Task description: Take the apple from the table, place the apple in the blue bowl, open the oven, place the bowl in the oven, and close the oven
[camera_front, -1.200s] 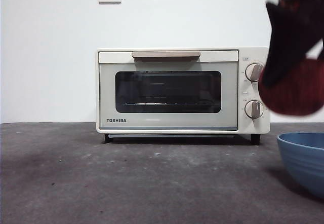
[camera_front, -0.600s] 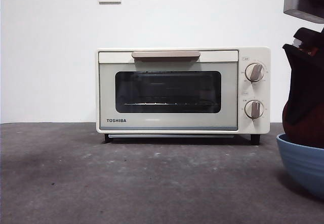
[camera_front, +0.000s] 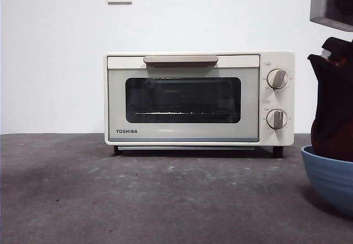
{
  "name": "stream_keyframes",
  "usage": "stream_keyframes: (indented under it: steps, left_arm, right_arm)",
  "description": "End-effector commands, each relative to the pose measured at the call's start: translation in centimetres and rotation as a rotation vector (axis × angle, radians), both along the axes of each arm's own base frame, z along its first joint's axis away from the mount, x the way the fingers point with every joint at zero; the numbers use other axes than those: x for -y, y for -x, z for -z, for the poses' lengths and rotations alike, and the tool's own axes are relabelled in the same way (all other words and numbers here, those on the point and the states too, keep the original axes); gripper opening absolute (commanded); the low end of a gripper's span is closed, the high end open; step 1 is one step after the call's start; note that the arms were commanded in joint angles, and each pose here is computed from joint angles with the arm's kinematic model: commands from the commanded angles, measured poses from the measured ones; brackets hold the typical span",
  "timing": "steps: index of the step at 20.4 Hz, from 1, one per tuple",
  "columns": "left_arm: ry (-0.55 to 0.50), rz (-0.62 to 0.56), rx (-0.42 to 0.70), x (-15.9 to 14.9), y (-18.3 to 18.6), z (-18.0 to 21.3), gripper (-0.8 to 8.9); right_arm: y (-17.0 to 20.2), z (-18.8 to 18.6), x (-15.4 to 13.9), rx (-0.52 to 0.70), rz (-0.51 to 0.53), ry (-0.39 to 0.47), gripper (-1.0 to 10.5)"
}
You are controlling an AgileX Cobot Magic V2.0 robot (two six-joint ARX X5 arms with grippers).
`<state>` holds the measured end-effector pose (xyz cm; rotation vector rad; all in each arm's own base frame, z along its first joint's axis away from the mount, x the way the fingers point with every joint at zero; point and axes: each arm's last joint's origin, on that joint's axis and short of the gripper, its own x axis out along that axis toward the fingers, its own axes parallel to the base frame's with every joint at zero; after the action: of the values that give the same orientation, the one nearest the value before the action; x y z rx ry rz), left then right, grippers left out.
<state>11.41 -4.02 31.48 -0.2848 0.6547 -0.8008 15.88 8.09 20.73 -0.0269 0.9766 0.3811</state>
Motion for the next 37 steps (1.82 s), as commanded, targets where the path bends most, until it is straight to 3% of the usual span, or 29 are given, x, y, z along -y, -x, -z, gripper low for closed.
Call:
stream_keyframes:
  steps: [1, 13, 19, 24, 27, 37]
  left_arm:
    - [0.006, 0.013, 0.025, 0.1, 0.0, -0.7, 0.07]
    - [0.007, 0.021, 0.026, 0.2, 0.0, -0.7, 0.07]
    - [0.020, 0.014, 0.048, 0.4, -1.0, -0.8, 0.07]
    - [0.046, -0.029, 0.121, 1.6, -4.2, -1.7, 0.07]
    - [0.044, -0.019, 0.165, 3.3, -7.1, -2.3, 0.07]
    - [-0.036, -0.003, 0.218, 9.2, -16.7, -2.4, 0.07]
  right_arm:
    - [-0.1, 0.0, -0.1, -0.002, 0.006, -0.002, 4.1]
    - [0.0, 0.1, -0.1, -0.022, 0.003, 0.004, 4.6]
    - [-0.7, -4.0, -0.4, 0.062, -0.002, -0.021, 4.6]
    - [0.4, -8.8, 0.4, 0.100, 0.033, 0.032, 4.6]
    - [2.1, -9.4, 1.8, 0.107, 0.083, 0.074, 4.6]
    - [6.1, -10.0, 4.6, 0.070, 0.213, 0.059, 4.6]
